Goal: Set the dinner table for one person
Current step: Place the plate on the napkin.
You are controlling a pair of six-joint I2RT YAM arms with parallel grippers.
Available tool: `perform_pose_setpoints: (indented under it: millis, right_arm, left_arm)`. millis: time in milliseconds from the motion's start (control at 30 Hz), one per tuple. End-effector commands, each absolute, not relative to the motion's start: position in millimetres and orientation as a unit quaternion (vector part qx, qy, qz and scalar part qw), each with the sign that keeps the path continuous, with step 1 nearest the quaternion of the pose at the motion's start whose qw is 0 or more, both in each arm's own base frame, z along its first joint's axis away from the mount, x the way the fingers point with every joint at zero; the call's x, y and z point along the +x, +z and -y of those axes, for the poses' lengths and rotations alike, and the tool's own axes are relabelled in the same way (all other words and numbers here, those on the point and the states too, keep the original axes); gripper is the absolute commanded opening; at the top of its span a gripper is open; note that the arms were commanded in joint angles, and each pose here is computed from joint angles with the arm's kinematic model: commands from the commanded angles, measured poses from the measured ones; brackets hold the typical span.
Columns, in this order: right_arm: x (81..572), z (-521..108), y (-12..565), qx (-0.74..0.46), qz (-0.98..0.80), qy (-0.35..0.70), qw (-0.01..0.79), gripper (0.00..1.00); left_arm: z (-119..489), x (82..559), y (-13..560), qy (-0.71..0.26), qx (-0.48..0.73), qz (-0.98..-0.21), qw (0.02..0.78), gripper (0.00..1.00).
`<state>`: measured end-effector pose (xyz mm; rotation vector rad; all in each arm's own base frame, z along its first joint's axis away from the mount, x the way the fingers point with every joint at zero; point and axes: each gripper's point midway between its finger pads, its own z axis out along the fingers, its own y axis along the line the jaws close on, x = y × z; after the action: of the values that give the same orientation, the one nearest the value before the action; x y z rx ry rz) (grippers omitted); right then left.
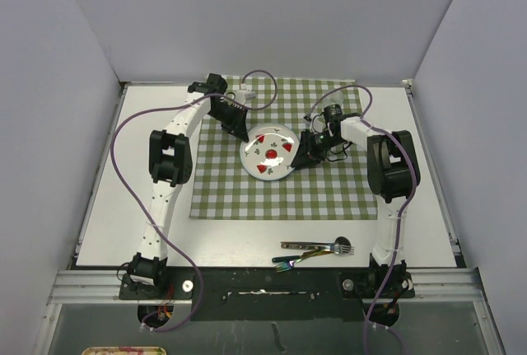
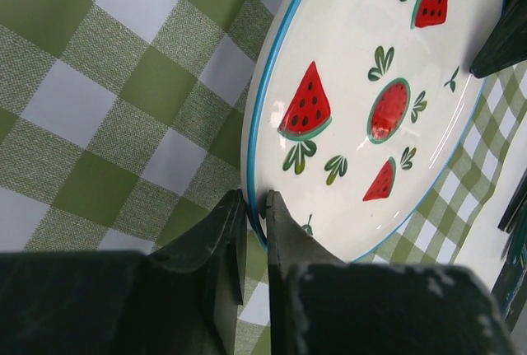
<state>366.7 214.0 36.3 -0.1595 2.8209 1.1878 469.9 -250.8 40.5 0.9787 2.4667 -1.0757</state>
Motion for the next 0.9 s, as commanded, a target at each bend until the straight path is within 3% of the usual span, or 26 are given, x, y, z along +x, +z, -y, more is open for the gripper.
perform_pose_setpoints:
  millis: [0, 867]
  right_arm:
    - [393, -237, 85, -0.104, -0.884, 0.442, 0.108, 0.0]
    - [416, -214, 114, -0.057, -0.866, 0.476, 0.138, 0.0]
  left_arm:
    - [269, 470, 76, -0.362, 0.396, -0.825, 0.179, 0.0]
    - [287, 472, 112, -0.367, 0.415, -0.805, 0.212, 0.0]
